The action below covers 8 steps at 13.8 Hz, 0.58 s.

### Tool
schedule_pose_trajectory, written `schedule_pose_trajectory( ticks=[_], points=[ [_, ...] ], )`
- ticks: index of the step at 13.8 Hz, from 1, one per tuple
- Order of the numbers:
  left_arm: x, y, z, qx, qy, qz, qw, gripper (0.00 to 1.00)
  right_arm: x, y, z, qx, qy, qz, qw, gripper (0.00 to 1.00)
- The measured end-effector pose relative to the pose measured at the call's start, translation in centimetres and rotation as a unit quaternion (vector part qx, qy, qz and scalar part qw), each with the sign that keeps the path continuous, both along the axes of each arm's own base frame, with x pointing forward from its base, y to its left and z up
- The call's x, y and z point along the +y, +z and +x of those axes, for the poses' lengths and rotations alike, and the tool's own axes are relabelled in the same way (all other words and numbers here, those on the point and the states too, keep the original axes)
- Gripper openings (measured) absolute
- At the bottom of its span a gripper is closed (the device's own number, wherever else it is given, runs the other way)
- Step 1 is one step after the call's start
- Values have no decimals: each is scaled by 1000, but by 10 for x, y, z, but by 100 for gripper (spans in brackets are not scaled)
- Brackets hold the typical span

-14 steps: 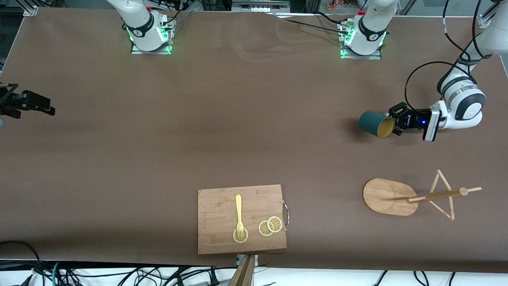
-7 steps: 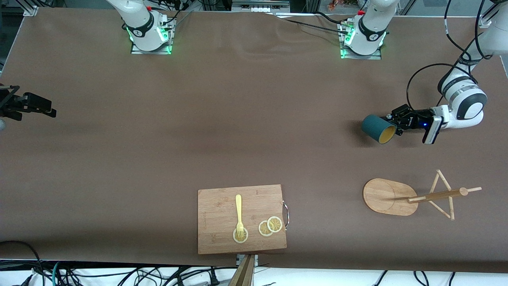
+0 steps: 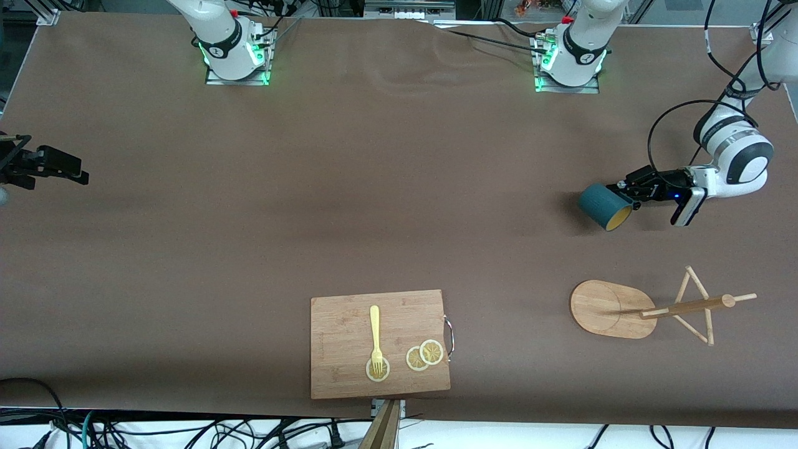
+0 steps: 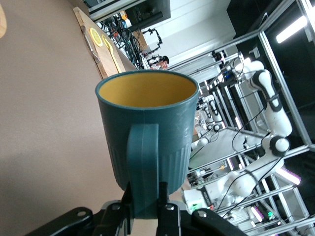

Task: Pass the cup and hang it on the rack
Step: 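Lift the teal mug by its handle with the left gripper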

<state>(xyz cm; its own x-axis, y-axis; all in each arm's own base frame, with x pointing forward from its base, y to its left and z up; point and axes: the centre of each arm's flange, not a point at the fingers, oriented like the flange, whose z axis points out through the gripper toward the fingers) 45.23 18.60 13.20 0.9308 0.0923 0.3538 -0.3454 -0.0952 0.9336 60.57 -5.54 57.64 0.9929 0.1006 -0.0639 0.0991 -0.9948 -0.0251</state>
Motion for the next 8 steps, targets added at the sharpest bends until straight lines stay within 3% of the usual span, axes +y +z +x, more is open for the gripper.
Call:
schedule_pose_trajectory(
  ticks=[4, 8],
  points=[
    [21, 50, 8, 76, 5, -3, 997, 21, 0, 0, 0, 0, 0, 0, 1000, 100],
    [32, 116, 27, 197, -9, -11, 980, 21, 0, 0, 0, 0, 0, 0, 1000, 100]
  ],
)
